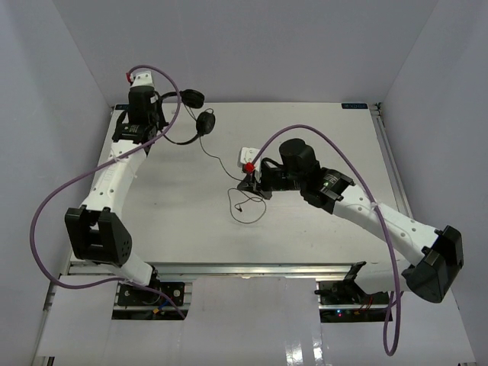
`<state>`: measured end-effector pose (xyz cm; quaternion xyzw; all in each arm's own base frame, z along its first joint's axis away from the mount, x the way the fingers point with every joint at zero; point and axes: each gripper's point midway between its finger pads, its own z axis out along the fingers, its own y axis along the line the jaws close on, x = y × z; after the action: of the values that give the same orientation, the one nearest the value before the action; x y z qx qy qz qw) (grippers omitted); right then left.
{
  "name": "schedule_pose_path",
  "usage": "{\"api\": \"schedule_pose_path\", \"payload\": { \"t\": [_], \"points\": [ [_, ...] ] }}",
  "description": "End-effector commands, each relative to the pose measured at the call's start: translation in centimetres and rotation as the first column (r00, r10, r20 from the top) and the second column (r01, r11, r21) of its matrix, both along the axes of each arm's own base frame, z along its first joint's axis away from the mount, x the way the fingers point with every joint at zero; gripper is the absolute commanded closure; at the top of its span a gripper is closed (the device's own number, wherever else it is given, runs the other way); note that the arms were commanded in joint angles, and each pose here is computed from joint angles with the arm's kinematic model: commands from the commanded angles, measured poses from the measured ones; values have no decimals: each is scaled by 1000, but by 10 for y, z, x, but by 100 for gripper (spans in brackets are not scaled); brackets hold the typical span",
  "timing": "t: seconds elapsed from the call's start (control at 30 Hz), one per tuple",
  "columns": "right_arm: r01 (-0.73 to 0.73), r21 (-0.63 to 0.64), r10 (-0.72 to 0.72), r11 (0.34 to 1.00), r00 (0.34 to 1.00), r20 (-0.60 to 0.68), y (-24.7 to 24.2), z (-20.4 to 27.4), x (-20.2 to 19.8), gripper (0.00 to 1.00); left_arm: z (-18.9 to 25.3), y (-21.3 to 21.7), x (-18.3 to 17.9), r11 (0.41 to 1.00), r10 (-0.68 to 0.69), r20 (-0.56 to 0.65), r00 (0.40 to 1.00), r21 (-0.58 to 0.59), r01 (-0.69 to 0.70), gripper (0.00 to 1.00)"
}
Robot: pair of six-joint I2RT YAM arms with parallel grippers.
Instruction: Wrap the headphones
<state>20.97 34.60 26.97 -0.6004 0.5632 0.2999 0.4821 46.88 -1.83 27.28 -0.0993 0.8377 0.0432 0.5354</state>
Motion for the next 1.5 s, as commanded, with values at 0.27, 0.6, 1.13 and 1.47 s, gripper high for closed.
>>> {"api": "schedule_pose_path", "payload": {
  "t": [0.27, 0.6, 1.13, 1.47],
  "points": [
    [418, -151, -204, 896, 689, 696, -40, 85, 90, 92, -88, -83, -23, 941, -316, -136, 939, 84, 329, 100],
    [517, 70, -438, 853, 638, 633, -61, 112, 142, 92, -80, -159, -114, 774, -633, -60, 772, -64, 630, 100],
    [433, 120, -434, 893, 901, -23, -63, 12, 195, 92, 56, -224, -189, 488, -820, 243, 518, -175, 855, 100],
    [-15, 421, 186, 907, 912, -367, -29, -19, 95, 92, 180, -219, -165, 574, -667, 455, 590, -192, 796, 100]
  ]
}}
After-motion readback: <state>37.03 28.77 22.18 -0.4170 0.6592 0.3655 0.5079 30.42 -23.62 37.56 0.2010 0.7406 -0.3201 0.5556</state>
